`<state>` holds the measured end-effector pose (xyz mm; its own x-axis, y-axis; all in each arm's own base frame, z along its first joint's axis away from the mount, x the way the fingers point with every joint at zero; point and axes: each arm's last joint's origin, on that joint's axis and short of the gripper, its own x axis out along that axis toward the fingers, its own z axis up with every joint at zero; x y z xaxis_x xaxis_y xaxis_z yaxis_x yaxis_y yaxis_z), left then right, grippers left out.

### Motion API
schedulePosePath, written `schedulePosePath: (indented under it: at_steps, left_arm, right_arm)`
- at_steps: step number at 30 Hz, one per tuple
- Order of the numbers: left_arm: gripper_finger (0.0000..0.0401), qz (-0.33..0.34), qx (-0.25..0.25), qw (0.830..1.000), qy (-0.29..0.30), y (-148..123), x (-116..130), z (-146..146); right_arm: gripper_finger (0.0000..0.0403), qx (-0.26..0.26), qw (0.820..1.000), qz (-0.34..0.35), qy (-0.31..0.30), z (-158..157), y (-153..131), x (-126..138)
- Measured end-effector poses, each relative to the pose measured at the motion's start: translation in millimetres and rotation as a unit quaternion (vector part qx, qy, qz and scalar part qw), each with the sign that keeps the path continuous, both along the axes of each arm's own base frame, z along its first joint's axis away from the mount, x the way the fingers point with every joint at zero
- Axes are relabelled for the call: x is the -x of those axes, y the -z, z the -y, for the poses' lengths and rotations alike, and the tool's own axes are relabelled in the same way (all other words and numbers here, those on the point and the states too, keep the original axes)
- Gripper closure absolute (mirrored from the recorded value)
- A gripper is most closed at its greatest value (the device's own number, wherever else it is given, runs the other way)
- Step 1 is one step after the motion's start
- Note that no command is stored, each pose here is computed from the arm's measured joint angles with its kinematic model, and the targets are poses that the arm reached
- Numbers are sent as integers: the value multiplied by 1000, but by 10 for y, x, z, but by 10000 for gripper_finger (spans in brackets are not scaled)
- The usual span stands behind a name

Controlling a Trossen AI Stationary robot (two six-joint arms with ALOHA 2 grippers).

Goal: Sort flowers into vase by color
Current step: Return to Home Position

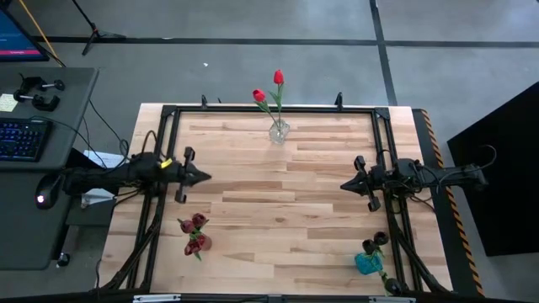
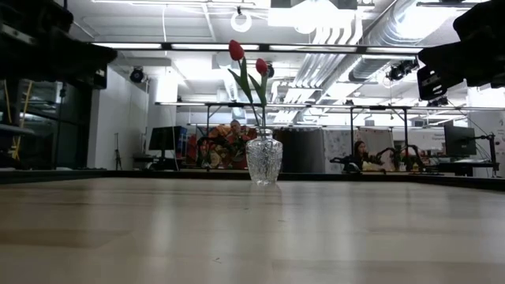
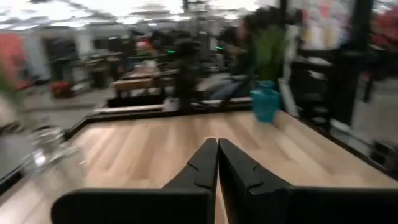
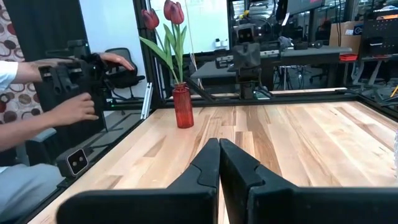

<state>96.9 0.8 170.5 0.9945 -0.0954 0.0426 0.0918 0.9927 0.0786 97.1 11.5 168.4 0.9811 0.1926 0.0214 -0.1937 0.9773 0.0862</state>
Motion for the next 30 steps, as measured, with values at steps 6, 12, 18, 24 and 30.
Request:
schedulePosePath:
  at_steps: [6, 12, 18, 24, 30]
  left_arm:
    - [401, -10, 50, 997, -59, 15, -1, -35]
    - [401, -11, 59, 996, -64, 17, -1, -38]
    - [401, -8, 59, 996, -63, 11, -1, -38]
    - [401, -9, 59, 996, -63, 13, -1, -38]
    - [401, -11, 59, 996, -64, 15, -4, -38]
  right_arm:
    - [402, 0, 1000, 0, 0, 0, 0, 0]
    - [402, 0, 1000, 0, 0, 0, 0, 0]
    - [402, 0, 1000, 0, 0, 0, 0, 0]
    - [402, 0, 1000, 0, 0, 0, 0, 0]
    - [402, 0, 1000, 0, 0, 0, 1, 0]
